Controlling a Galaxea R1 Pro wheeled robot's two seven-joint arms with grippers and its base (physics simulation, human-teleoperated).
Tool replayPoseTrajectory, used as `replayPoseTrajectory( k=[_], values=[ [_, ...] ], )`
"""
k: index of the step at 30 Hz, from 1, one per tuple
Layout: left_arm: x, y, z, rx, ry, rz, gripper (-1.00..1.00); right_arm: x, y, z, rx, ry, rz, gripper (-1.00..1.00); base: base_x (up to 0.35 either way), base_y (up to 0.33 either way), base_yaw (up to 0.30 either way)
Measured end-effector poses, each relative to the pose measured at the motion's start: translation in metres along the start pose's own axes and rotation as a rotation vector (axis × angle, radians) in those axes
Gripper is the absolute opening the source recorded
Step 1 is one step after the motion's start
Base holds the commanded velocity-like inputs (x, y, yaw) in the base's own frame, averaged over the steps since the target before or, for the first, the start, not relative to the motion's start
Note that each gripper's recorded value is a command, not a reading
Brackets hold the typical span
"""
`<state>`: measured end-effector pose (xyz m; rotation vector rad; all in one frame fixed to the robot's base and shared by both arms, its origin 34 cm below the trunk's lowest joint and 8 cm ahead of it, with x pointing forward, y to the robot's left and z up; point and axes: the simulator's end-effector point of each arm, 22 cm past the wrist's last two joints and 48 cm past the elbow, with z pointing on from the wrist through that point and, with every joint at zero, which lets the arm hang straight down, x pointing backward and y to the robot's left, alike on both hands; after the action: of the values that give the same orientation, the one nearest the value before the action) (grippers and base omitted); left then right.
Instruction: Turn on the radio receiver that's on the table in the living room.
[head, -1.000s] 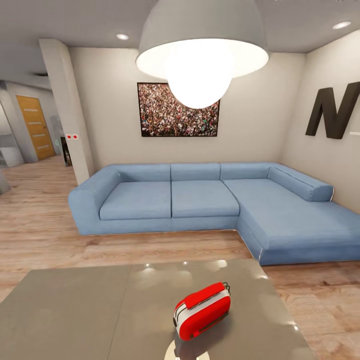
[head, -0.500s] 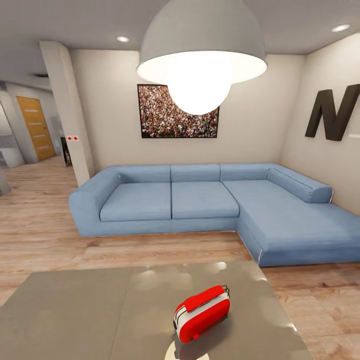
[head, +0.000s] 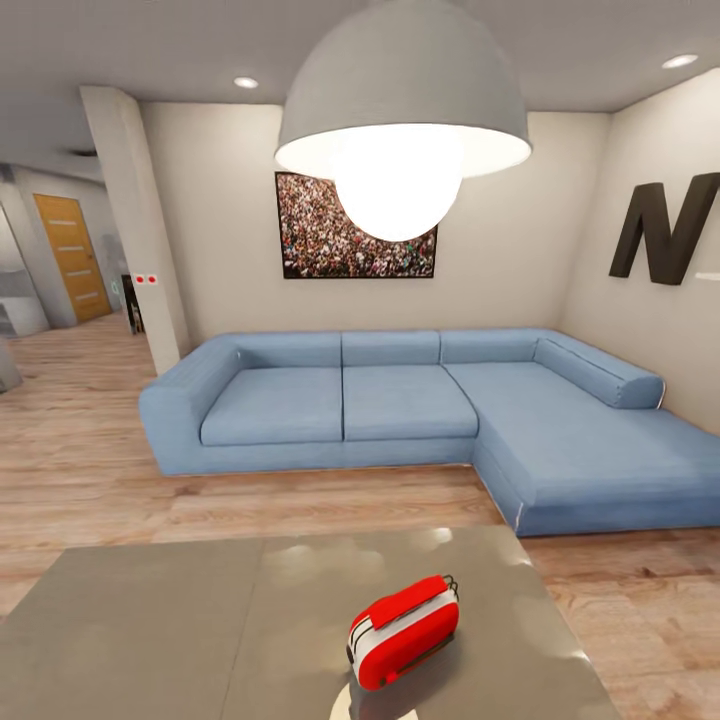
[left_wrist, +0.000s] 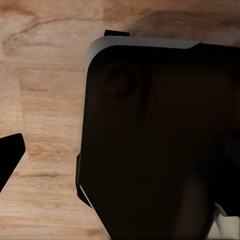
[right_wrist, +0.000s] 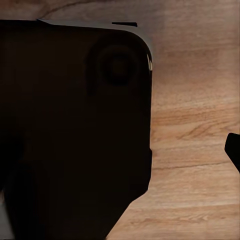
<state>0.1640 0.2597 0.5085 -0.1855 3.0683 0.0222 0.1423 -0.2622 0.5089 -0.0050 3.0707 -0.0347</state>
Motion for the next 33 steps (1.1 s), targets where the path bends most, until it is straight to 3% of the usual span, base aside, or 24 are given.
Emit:
replayPoseTrajectory(
  k=[33],
  values=[
    [0.002,0.002,-0.038,-0.001,-0.001,-0.001,1.0,0.002,-0.001,-0.039,0.0,0.002,0.001,1.0,0.0,0.0,0.0]
  ],
)
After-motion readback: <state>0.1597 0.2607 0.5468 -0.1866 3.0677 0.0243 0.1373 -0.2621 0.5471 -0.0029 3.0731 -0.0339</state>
